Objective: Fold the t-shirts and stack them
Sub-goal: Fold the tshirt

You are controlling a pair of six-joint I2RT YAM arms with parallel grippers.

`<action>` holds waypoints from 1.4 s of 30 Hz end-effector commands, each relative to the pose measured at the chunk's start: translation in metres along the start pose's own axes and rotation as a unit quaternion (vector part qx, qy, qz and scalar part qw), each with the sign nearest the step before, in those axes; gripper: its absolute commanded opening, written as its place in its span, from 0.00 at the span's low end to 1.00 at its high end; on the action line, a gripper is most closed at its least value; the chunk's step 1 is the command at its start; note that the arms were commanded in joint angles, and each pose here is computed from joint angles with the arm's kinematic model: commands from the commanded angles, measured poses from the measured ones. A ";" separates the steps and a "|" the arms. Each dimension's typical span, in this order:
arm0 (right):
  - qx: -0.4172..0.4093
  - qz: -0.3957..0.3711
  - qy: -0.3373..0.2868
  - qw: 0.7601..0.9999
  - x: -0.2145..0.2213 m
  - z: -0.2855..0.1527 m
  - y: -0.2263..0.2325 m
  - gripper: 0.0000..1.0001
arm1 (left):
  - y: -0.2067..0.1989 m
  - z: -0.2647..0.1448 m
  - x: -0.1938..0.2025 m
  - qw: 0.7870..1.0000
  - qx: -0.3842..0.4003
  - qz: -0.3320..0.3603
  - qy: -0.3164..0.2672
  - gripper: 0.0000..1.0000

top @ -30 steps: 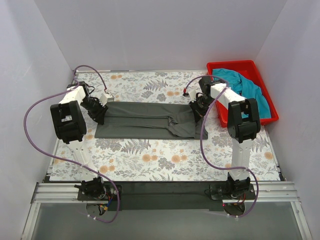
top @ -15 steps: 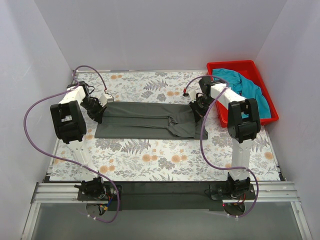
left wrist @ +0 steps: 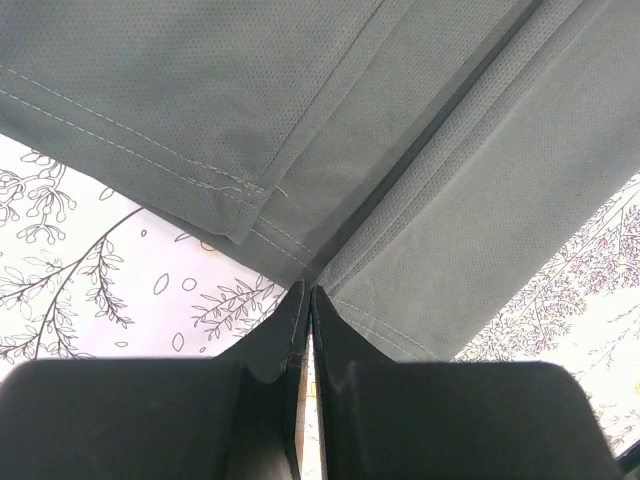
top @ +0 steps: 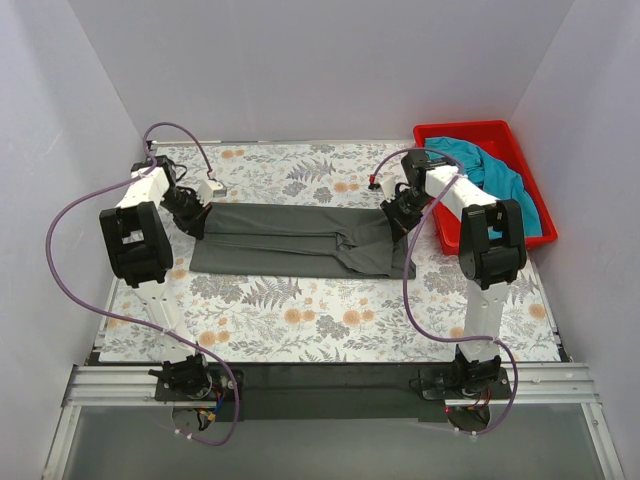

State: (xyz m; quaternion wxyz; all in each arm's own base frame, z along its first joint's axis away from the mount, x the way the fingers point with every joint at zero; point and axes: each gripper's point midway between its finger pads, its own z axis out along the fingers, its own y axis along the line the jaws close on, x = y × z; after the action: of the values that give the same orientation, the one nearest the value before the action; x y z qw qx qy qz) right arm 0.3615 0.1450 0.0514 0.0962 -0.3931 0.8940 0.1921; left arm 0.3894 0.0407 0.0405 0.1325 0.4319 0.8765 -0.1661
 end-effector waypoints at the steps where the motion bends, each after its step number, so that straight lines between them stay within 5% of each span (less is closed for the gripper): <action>1: 0.008 -0.011 -0.018 1.000 -0.008 -0.018 0.002 0.01 | 0.006 -0.009 -0.012 1.000 -0.011 0.012 -0.020 0.00; 11: 0.010 -0.003 -0.015 1.000 -0.010 -0.011 -0.006 0.01 | 0.012 0.003 -0.013 0.999 -0.017 0.001 -0.031 0.00; 13: 0.010 0.003 -0.018 1.000 -0.014 -0.011 -0.008 0.01 | 0.013 0.000 -0.023 0.998 -0.022 -0.003 -0.054 0.12; 19: 0.008 0.016 -0.036 0.999 -0.019 -0.026 0.003 0.32 | -0.016 -0.051 -0.099 0.981 -0.032 0.026 -0.190 0.31; 26: -0.052 0.069 -0.077 0.993 -0.006 -0.052 0.048 0.34 | -0.150 -0.062 -0.198 0.940 0.019 0.120 -0.320 0.43; 33: -0.127 0.121 -0.045 0.983 0.038 -0.031 0.087 0.33 | -0.294 0.029 -0.226 0.928 0.089 0.191 -0.307 0.42; 42: -0.131 0.160 -0.035 0.978 0.040 -0.008 0.080 0.39 | -0.328 0.091 -0.250 0.923 0.076 0.252 -0.281 0.42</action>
State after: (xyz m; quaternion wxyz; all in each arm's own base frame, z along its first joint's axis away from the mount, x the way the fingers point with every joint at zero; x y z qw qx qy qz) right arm 0.2656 0.1577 0.0665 0.0303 -0.2589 0.9097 0.3231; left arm 0.2557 -0.3449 0.0866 0.3179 0.5872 0.6672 -0.3301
